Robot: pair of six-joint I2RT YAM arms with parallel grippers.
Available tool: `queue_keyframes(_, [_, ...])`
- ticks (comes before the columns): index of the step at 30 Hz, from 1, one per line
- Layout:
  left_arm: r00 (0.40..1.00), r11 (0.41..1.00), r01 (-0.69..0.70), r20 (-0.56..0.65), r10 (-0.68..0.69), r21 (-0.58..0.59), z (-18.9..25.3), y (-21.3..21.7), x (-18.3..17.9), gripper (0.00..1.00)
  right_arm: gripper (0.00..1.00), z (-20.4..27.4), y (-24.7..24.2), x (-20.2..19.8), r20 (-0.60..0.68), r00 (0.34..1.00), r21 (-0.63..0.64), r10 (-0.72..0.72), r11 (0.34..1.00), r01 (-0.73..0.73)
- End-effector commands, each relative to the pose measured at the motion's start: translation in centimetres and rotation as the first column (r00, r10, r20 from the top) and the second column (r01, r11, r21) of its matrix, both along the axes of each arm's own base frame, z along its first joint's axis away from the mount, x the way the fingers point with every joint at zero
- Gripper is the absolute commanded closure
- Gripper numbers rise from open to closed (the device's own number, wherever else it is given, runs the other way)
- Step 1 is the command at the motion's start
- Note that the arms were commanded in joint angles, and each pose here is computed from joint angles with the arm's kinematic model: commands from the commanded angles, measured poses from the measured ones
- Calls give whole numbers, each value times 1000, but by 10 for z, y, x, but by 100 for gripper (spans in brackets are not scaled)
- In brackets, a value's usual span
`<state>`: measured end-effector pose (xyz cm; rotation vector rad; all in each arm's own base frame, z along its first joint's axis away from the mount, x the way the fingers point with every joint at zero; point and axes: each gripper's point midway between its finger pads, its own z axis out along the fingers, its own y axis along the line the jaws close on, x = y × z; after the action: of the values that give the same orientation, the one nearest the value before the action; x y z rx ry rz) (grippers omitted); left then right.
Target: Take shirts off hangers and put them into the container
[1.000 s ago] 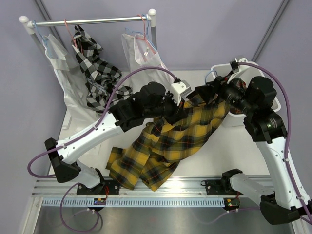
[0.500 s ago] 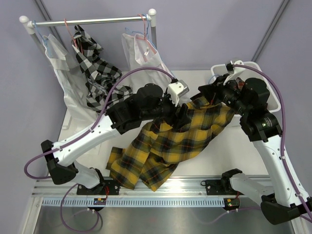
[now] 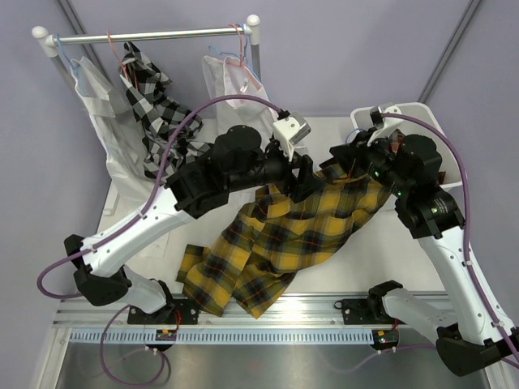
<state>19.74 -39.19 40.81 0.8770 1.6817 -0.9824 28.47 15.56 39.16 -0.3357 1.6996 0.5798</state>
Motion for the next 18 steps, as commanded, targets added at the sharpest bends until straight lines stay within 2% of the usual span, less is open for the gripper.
queue_keyframes(1, [999,999,-18,45,19,-27,11,-11,11,27,100,22,-1,-2,90,996,5,-7,1000,7])
queue_keyframes(8, [996,997,-77,54,76,17,-5,-13,25,35,100,25,-1,-6,96,995,11,0,1000,-1])
queue_keyframes(11, [996,997,-74,53,72,20,-6,-16,26,44,100,24,-1,-6,95,995,11,1,1000,-2])
queue_keyframes(15, [998,998,-50,42,48,28,-11,-22,25,63,100,23,0,-7,93,996,13,2,1000,-4])
queue_keyframes(18, [998,998,-51,41,50,29,-13,-22,25,81,100,21,0,-7,91,996,11,3,1000,-4])
